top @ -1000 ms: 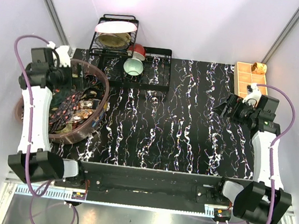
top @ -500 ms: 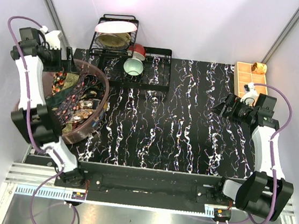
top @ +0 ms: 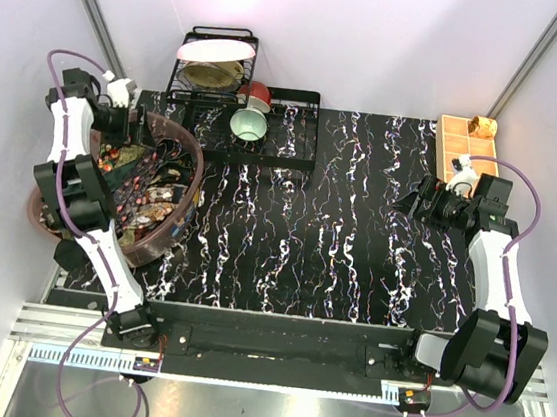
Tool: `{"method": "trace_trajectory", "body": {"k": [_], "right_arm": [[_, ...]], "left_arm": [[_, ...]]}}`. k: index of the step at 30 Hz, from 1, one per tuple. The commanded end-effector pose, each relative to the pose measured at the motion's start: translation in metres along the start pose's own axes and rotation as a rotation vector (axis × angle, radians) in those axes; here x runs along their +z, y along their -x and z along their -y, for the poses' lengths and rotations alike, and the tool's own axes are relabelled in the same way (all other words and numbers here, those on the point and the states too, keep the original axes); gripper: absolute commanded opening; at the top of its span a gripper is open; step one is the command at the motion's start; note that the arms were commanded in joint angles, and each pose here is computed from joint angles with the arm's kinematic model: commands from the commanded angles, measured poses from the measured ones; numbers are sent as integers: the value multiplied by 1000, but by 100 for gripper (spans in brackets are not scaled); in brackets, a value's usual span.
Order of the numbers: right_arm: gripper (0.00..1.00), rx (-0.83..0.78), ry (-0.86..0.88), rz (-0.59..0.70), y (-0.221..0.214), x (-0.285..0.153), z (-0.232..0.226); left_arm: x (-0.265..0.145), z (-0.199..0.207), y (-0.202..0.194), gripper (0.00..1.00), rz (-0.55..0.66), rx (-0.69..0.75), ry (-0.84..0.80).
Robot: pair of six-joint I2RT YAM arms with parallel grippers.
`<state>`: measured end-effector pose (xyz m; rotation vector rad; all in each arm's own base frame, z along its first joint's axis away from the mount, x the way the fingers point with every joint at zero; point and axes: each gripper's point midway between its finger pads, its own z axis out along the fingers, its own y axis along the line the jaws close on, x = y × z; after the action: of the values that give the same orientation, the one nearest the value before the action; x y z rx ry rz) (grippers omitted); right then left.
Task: Roll the ties
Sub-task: Pick up the tie from the bin.
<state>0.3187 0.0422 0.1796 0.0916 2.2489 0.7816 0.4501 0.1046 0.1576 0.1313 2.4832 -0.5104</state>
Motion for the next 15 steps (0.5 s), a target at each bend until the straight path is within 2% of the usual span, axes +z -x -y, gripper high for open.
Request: {"method": "trace_trajectory", "body": {"k": [1,10,15], "right_arm": [[100,-38,-6,23,13,-2,0],[100,-33,-11,13,12,0,4],[100,-29,-13,9,11,0,5]], "left_arm": [[7,4,16,98,50,67,-61],[22,16,4,92,35,88,-145],[14,33,4,82,51,118,-173]]}}
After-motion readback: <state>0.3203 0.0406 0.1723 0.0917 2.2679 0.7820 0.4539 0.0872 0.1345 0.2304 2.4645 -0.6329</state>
